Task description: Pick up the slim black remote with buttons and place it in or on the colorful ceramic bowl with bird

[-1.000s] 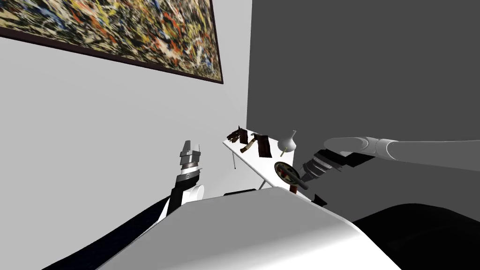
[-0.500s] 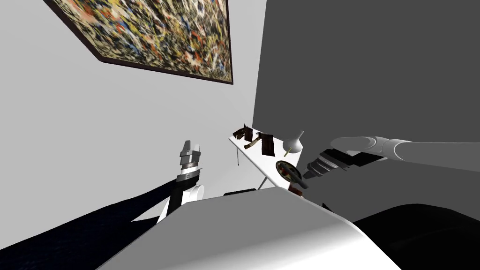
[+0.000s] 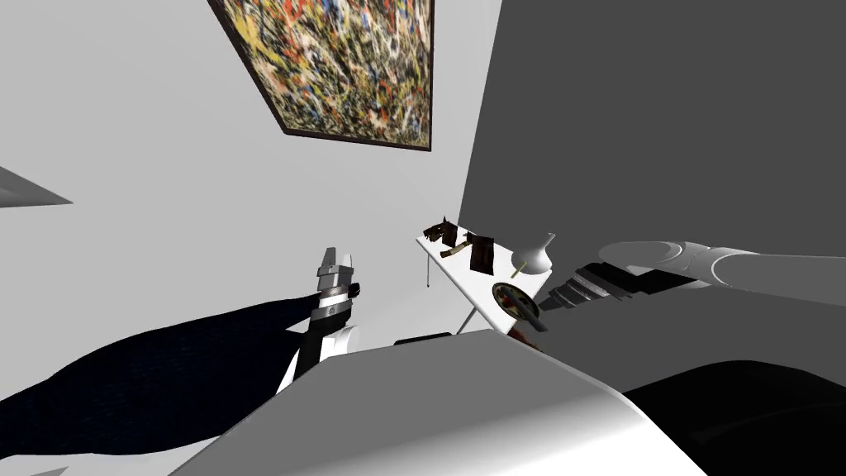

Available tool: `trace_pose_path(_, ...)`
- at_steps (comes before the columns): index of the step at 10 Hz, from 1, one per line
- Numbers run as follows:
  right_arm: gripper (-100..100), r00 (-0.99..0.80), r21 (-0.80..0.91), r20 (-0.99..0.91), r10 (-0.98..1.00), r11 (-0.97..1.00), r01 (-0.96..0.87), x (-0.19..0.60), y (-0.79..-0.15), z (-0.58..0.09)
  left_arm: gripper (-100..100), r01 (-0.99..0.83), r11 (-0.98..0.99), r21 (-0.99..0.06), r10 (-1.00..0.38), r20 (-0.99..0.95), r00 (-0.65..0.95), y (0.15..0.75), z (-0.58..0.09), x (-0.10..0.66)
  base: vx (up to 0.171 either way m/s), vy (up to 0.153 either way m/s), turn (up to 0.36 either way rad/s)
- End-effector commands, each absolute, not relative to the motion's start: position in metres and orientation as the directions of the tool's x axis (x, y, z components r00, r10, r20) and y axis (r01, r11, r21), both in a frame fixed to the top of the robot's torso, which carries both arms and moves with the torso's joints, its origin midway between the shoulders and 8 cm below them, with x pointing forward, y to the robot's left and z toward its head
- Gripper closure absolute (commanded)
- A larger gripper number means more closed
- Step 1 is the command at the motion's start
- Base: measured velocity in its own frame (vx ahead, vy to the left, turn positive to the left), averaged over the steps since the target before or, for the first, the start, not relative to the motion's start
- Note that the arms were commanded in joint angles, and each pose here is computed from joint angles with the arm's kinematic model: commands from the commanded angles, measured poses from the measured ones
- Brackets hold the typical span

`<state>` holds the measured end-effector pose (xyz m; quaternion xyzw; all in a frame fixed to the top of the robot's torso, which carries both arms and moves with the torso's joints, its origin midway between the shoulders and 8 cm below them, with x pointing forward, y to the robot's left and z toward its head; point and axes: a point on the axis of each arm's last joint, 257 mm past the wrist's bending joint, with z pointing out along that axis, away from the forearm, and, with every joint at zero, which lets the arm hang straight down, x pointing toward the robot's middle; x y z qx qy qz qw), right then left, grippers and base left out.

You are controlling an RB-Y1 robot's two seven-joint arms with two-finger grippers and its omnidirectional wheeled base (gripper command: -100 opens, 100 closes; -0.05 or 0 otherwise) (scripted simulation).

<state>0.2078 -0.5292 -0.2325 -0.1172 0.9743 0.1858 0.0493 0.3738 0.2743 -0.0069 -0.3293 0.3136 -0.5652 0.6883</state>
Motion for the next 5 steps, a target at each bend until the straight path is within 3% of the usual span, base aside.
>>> trace_pose_path(1,-100,-0.974,0.317,-0.142,-0.174,0.924,-0.212,0.209,-0.549,-0.229,0,0.572,0.144,-0.808,-0.985,-0.059,0.164,0.274,-0.007,0.374,-0.063,-0.024,0.29)
trace_pose_path(2,-100,-0.976,0.304,-0.144,-0.163,0.931,-0.2,0.209,-0.557,-0.228,0,0.571,0.144,-0.808,-0.985,-0.06,0.165,0.274,-0.007,0.374,0.008,-0.018,0.073)
trace_pose_path(3,-100,-0.989,0.368,-0.131,-0.073,0.922,-0.117,0.203,-0.551,-0.231,0,0.571,0.145,-0.808,-0.985,-0.06,0.165,0.274,-0.007,0.374,-0.174,-0.006,0.297)
trace_pose_path(5,-100,-0.989,0.334,-0.143,-0.029,0.94,-0.076,0.205,-0.573,-0.225,0,0.572,0.144,-0.808,-0.985,-0.059,0.164,0.274,-0.007,0.374,-0.236,0.006,0.451)
